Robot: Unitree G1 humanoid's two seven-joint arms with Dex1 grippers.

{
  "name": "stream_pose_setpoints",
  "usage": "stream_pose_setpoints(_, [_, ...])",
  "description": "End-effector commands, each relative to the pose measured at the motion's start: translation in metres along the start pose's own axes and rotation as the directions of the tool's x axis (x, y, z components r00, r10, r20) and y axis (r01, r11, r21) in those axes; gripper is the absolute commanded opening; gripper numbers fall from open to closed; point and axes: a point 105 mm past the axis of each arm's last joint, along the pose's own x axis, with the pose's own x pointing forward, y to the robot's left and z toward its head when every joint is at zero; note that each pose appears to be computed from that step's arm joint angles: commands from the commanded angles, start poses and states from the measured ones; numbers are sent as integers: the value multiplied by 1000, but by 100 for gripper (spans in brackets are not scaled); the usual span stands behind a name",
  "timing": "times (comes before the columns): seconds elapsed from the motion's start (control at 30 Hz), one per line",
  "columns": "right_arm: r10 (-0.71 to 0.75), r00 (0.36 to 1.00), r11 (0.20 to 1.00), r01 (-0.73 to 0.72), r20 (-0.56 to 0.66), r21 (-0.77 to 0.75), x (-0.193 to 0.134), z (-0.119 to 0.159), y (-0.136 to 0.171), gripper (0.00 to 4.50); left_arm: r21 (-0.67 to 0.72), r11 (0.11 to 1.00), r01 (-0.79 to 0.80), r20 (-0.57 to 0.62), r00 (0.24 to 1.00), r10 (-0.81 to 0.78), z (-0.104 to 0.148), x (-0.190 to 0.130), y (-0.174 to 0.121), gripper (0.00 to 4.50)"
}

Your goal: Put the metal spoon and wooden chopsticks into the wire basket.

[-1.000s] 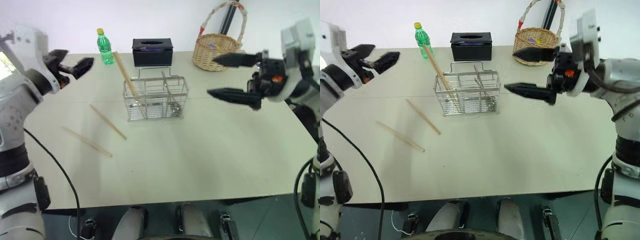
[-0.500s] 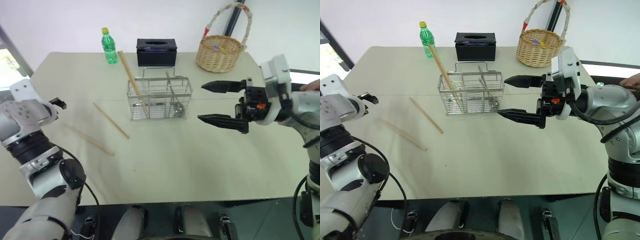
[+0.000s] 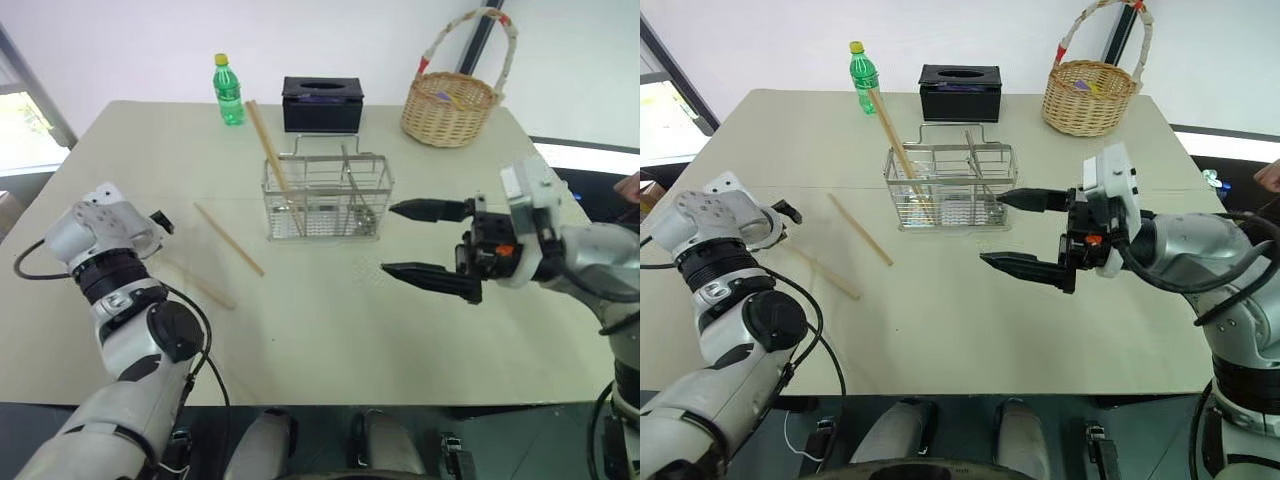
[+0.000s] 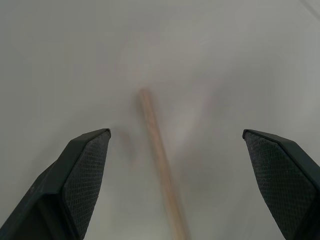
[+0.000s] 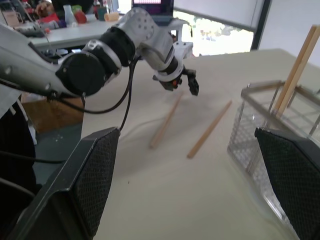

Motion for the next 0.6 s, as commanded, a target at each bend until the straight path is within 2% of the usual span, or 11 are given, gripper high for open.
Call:
stream_pose_setpoints(0.03, [-23,999,998,25,24,-58,-4,13,2,448,-41,999,3,33,999,-2,12,-3,-7,450])
stream_pose_setpoints(0.13, [-41,999,998,43,34,-52,-5,13,1,450,-56,998,-9,27,1000,11,11,1,-8,361])
stream_pose_setpoints(0.37, [-65,997,997,67,34,-49,-7,12,1,450,-85,996,-25,24,999,28,10,6,-8,4])
stream_pose_setpoints(0.6, [-76,996,996,78,42,-42,-7,12,-1,450,-99,995,-31,29,999,34,14,5,-5,4])
